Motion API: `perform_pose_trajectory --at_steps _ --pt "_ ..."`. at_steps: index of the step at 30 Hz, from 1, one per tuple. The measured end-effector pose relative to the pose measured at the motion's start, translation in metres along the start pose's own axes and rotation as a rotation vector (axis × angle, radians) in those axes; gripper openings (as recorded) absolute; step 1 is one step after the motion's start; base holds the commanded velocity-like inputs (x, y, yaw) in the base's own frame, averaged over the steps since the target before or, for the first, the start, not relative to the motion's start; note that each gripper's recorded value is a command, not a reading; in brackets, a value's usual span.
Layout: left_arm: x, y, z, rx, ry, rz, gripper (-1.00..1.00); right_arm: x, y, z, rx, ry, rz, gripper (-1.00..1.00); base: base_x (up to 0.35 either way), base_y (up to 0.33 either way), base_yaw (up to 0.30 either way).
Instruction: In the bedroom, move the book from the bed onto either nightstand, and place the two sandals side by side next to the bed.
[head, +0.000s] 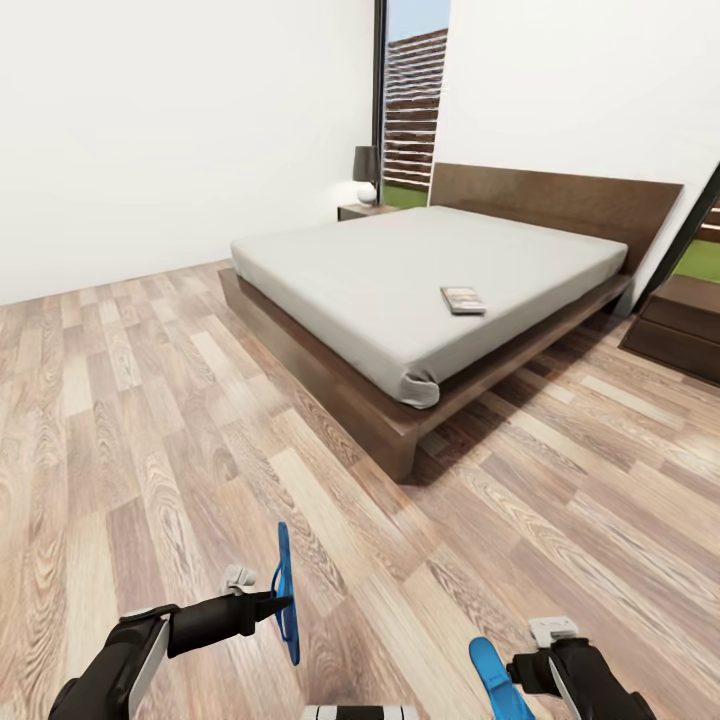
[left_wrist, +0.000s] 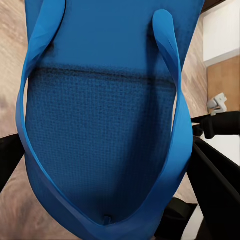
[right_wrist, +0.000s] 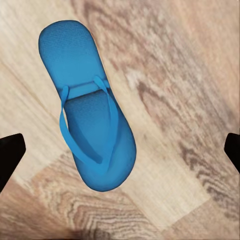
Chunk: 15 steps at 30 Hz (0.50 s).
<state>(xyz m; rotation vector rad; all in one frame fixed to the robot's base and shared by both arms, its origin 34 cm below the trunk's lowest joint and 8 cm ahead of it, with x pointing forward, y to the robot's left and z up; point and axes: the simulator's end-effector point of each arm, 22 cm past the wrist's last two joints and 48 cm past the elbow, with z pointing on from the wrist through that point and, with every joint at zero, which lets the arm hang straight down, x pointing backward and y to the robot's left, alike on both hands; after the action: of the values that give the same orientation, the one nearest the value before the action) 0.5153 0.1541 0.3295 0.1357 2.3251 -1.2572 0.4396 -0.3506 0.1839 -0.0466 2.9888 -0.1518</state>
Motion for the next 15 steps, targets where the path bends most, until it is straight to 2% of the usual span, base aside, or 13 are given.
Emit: perform_pose_trajectory --at_steps 8,15 --pt "0.012 0.01 0.005 -0.005 0.019 -0.026 -1.0 -0.014 -0.001 0.002 0.023 -0.024 -0.005 1.0 0.0 0.0 0.0" --pt "0.022 0.018 0.008 -0.011 0.034 -0.048 -1.0 -0.008 0.0 0.01 0.018 -0.006 -0.007 1.0 0.0 0.0 0.0"
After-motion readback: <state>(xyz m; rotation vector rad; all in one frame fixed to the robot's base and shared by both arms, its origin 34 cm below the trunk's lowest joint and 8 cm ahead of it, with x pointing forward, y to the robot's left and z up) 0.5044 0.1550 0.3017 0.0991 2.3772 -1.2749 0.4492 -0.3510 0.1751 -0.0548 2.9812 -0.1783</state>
